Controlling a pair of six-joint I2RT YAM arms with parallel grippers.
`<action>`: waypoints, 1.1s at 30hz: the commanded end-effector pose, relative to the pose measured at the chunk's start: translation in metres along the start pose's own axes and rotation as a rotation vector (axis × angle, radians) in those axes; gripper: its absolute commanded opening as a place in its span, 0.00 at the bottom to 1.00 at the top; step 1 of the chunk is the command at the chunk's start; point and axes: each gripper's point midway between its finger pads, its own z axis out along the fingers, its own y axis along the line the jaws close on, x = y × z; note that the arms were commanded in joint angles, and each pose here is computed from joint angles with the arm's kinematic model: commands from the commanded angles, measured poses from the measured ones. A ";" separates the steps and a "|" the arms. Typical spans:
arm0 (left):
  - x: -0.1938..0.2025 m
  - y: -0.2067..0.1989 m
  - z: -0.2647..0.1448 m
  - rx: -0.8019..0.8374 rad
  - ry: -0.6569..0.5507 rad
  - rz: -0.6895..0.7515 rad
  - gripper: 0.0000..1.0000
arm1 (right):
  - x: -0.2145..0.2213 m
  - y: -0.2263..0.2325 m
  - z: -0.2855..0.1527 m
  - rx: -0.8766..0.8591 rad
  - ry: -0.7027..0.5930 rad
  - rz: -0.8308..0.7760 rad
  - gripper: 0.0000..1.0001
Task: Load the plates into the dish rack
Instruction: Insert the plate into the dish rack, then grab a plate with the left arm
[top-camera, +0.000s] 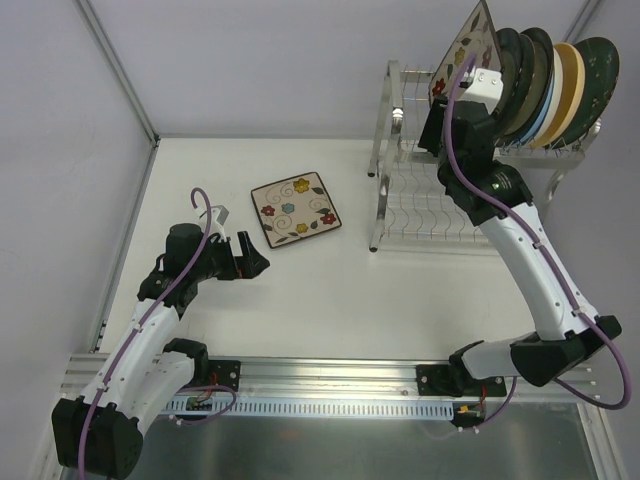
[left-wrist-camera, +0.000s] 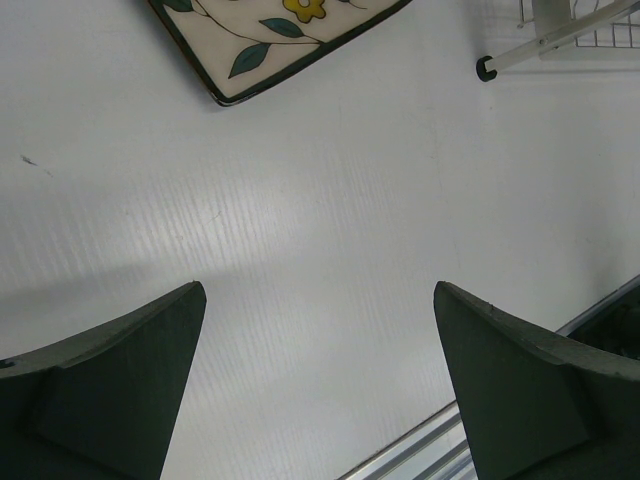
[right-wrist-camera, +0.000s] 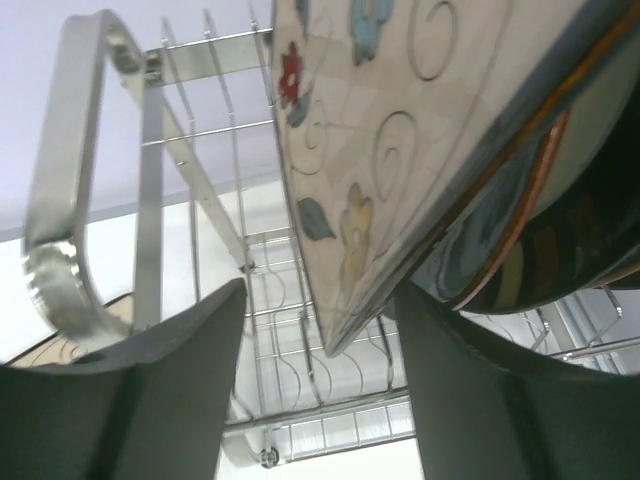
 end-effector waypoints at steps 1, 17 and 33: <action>-0.009 -0.008 0.000 0.039 -0.027 0.026 0.99 | -0.015 -0.006 -0.022 -0.042 -0.025 -0.003 0.67; -0.012 0.003 0.003 -0.030 -0.042 -0.023 0.99 | -0.048 -0.027 -0.096 -0.251 -0.174 0.119 1.00; -0.047 0.031 0.025 -0.229 -0.087 -0.219 0.99 | 0.029 -0.068 -0.147 -0.353 -0.116 -0.024 1.00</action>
